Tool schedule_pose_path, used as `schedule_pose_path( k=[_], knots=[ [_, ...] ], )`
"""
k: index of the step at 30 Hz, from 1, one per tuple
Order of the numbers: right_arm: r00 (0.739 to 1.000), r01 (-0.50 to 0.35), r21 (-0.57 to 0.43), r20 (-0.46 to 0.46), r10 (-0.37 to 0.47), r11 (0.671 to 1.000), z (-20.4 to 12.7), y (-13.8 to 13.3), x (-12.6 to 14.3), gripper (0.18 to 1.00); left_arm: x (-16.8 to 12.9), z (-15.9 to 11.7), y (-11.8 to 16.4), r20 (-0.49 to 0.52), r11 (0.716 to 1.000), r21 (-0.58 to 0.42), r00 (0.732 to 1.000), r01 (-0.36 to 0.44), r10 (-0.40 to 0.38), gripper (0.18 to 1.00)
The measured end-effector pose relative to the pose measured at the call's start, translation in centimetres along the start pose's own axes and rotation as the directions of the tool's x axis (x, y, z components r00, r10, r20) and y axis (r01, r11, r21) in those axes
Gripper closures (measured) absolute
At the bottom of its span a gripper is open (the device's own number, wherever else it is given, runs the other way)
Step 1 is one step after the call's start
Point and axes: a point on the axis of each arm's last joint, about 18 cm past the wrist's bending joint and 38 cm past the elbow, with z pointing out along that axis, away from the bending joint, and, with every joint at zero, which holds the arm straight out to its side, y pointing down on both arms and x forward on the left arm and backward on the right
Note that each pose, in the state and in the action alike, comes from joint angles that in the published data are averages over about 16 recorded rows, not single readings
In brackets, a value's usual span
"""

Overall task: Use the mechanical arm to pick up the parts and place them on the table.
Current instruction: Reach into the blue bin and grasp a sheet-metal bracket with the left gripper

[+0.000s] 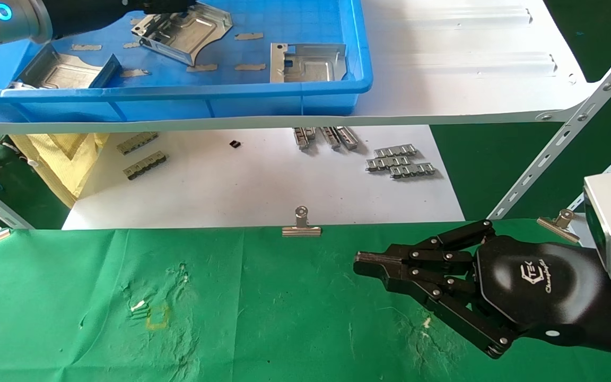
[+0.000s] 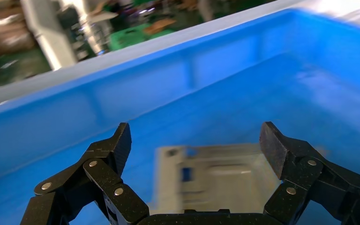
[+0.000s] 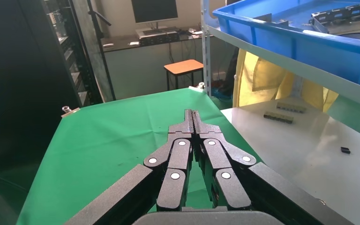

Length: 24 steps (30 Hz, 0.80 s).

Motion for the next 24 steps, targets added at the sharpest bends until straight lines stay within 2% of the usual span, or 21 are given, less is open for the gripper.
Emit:
schedule_pose_path(
  k=[5,13,19,24],
  knots=[
    [1.0,0.0,0.0,0.0,0.0,1.0,0.0,0.0,0.0,0.987,-0.8,0.3,0.4,0.05,0.999,-0.047,0.999,0.001,0.001,0.188],
    [1.0,0.0,0.0,0.0,0.0,1.0,0.0,0.0,0.0,0.987,-1.4,-0.1,0.8,0.062,0.996,-0.092,0.998,-0.019,0.025,0.217],
    [1.0,0.0,0.0,0.0,0.0,1.0,0.0,0.0,0.0,0.987,-1.6,-0.3,1.0,0.061,0.993,-0.112,0.997,-0.035,0.042,0.277],
    [1.0,0.0,0.0,0.0,0.0,1.0,0.0,0.0,0.0,0.987,-1.7,-0.4,1.2,0.061,0.991,-0.124,0.997,-0.048,0.056,0.357]
  ],
)
